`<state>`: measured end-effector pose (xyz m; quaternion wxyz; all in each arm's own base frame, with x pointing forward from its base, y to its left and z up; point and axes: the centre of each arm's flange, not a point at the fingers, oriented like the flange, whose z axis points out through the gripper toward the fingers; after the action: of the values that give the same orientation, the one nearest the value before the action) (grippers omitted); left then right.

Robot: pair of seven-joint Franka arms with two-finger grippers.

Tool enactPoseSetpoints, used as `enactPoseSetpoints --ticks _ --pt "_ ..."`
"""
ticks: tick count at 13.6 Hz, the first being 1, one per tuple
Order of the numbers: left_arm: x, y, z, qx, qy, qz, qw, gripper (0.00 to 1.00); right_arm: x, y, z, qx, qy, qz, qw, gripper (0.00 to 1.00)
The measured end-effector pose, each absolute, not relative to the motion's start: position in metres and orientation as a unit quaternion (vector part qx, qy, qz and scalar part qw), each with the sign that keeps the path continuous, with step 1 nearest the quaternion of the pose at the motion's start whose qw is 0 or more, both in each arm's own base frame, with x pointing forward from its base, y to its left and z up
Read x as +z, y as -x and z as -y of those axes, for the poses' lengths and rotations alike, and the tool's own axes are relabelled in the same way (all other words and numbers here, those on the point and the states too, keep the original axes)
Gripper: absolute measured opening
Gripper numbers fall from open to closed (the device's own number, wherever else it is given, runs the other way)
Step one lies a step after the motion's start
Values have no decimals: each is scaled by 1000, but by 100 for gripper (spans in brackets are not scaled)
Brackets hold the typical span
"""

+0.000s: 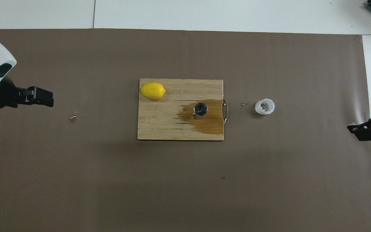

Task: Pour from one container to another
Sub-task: 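Reach the right gripper toward the small white cup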

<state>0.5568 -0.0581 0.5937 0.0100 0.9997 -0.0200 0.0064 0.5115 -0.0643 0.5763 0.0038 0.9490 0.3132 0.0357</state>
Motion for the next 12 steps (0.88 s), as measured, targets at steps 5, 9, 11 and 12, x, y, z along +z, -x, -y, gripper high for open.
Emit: enactPoseSetpoints --ticks 5,9,11,12 --pt "626 -551 62 13 -999 37 10 100 556 -512 60 68 -915 -396 -45 100" --pt "621 -550 63 6 -999 39 10 100 519 -528 79 106 -901 -412 -86 100" --pt "625 -548 63 9 -999 38 10 100 480 -549 79 124 -892 -420 -109 100" --pt "631 -545 63 11 -999 39 9 100 458 -559 78 135 -887 -423 -127 100"
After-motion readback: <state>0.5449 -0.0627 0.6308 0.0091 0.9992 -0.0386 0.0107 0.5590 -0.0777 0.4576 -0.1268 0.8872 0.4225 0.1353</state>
